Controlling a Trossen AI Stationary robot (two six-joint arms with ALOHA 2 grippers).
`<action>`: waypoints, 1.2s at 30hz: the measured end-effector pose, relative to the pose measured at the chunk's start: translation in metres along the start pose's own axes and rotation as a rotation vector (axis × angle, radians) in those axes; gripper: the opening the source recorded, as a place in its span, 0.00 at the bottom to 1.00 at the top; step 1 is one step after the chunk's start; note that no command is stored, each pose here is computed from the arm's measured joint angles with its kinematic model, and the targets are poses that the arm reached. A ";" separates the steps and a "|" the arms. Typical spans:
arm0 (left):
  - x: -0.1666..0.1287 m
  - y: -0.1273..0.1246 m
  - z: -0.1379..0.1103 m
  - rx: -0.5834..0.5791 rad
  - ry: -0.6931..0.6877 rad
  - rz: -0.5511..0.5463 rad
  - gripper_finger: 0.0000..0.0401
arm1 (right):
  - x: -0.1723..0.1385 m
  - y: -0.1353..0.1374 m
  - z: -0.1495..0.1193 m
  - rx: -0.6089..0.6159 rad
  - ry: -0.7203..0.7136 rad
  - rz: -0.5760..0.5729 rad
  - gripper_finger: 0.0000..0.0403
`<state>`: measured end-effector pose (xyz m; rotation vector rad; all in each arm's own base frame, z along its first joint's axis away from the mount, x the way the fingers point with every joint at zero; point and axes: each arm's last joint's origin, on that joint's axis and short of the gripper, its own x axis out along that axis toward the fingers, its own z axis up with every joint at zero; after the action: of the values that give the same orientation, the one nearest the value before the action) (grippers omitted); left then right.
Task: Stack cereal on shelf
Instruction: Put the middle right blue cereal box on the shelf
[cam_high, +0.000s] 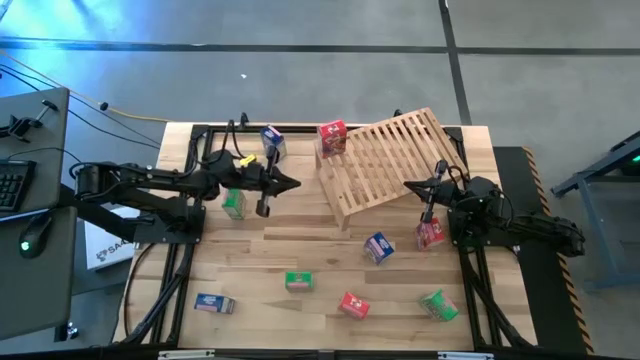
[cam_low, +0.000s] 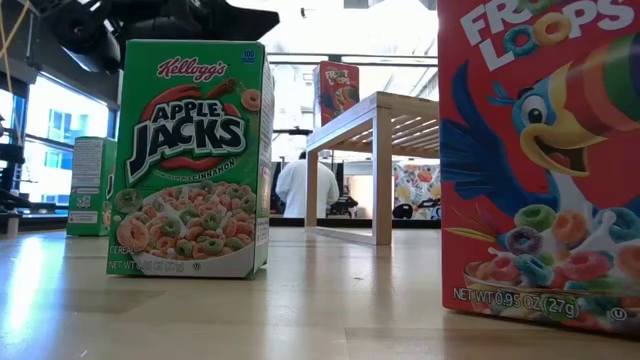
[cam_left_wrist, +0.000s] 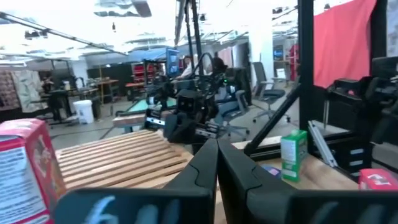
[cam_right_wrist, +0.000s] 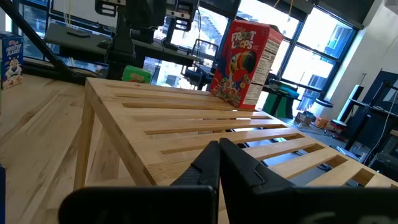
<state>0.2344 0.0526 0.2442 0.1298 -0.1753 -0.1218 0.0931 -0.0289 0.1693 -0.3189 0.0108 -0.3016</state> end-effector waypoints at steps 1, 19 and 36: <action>0.000 0.000 0.000 0.000 0.001 -0.007 0.00 | 0.000 0.000 0.000 -0.002 0.000 0.000 0.00; -0.001 0.000 -0.006 -0.055 0.054 -0.035 0.00 | 0.000 0.000 0.001 0.001 -0.006 -0.002 0.00; -0.014 0.017 0.006 -0.054 0.028 0.049 0.00 | -0.007 -0.006 0.038 0.305 -0.228 0.166 0.00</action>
<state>0.2217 0.0701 0.2496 0.0729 -0.1473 -0.0760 0.0867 -0.0209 0.2066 -0.0476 -0.2304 -0.0975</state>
